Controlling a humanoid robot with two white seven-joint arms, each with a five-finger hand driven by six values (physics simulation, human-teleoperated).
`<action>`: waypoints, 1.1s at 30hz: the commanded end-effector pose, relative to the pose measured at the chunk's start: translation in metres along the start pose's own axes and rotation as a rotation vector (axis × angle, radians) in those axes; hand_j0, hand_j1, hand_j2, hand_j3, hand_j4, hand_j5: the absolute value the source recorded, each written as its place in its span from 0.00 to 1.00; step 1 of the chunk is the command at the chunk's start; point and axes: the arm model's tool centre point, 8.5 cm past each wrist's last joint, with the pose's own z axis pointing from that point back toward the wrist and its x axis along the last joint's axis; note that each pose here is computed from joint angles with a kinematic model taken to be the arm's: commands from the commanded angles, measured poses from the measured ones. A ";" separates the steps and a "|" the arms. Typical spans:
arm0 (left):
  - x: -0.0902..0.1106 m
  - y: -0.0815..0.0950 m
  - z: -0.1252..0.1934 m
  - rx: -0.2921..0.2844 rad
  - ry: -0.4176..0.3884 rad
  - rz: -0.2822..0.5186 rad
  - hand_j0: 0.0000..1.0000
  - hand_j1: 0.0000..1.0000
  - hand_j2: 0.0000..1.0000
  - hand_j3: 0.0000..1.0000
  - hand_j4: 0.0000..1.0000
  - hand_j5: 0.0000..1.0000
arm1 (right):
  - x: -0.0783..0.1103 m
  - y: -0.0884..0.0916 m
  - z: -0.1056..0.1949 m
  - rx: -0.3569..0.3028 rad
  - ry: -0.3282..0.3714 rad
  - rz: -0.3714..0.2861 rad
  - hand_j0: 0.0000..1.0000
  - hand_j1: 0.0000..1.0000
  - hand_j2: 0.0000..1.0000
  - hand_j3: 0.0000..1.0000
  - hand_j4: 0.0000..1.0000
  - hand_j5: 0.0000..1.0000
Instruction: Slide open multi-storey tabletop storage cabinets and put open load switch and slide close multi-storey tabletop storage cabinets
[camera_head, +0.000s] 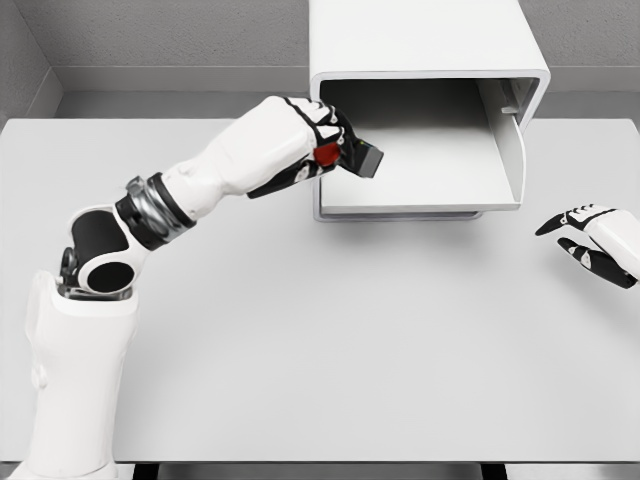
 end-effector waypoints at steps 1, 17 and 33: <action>0.003 -0.004 -0.006 -0.005 -0.005 0.008 0.37 0.37 0.37 0.37 0.37 0.37 | 0.001 -0.001 -0.001 -0.005 -0.003 -0.004 0.53 0.53 0.53 0.53 0.53 0.53; 0.002 -0.026 -0.024 -0.069 -0.016 0.038 0.38 0.38 0.38 0.38 0.38 0.38 | 0.004 0.000 -0.003 -0.011 -0.012 -0.010 0.53 0.53 0.53 0.53 0.53 0.53; 0.001 -0.021 -0.037 -0.104 -0.019 -0.029 0.38 0.38 0.38 0.38 0.38 0.38 | 0.005 0.002 -0.003 -0.014 -0.013 -0.015 0.53 0.53 0.53 0.53 0.53 0.53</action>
